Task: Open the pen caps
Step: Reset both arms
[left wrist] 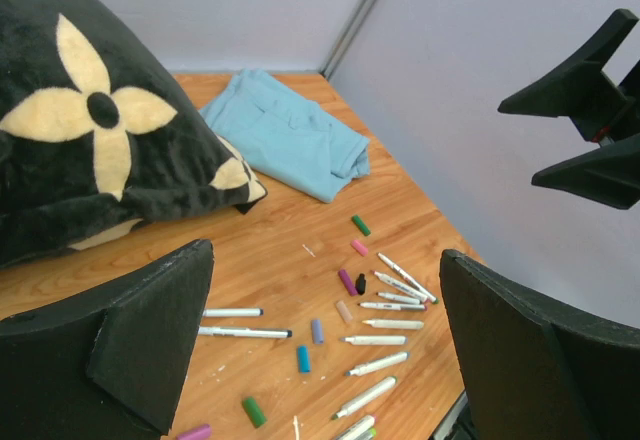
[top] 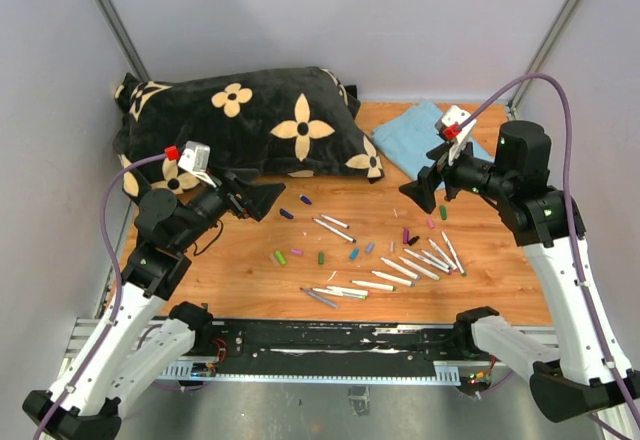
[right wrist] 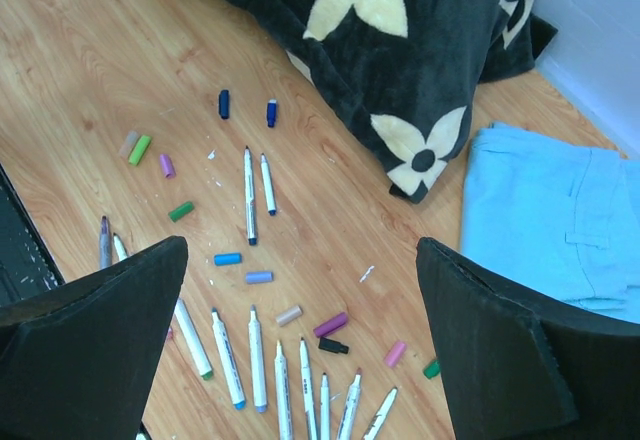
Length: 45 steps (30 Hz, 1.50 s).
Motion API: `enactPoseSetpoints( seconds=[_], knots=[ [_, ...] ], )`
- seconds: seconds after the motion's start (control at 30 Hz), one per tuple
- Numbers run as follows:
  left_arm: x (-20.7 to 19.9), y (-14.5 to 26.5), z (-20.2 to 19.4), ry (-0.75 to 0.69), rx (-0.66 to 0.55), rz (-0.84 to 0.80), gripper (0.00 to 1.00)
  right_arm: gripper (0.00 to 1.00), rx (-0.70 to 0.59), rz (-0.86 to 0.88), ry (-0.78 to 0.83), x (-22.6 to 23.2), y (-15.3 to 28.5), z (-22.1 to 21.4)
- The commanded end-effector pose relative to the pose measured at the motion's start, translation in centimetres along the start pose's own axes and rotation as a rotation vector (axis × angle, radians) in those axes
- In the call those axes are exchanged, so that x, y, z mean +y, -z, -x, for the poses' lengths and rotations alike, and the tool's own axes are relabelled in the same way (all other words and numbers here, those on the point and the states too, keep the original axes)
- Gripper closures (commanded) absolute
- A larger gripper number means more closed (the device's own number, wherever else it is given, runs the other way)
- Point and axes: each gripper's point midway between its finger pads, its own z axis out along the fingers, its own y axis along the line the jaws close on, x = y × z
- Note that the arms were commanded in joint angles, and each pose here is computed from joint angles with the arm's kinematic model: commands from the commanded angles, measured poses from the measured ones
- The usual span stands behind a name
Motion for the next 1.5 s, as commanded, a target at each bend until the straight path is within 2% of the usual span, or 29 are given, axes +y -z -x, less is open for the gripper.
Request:
enactPoseSetpoints(
  seconds=[0.0, 0.47, 0.93, 1.3, 1.47],
  knots=[
    [-0.7, 0.4, 1.1, -0.041, -0.012, -0.017, 0.01, 0.02, -0.038, -0.077, -0.034, -0.6, 1.8, 2.0],
    [-0.8, 0.7, 1.3, -0.057, -0.009, -0.014, 0.01, 0.02, -0.043, -0.171, -0.043, -1.5, 3.3, 3.1],
    [-2.4, 0.7, 4.0, -0.098, -0.013, -0.029, 0.01, 0.02, -0.046, -0.309, -0.014, -3.4, 5.2, 4.2],
    [-3.6, 1.0, 5.1, -0.113, -0.009, -0.052, 0.01, 0.02, -0.049, -0.27, 0.03, -2.5, 5.9, 5.2],
    [-3.8, 1.2, 5.2, -0.114, 0.0, -0.057, 0.01, 0.02, -0.065, -0.3, -0.032, -2.8, 6.1, 5.5]
  ],
)
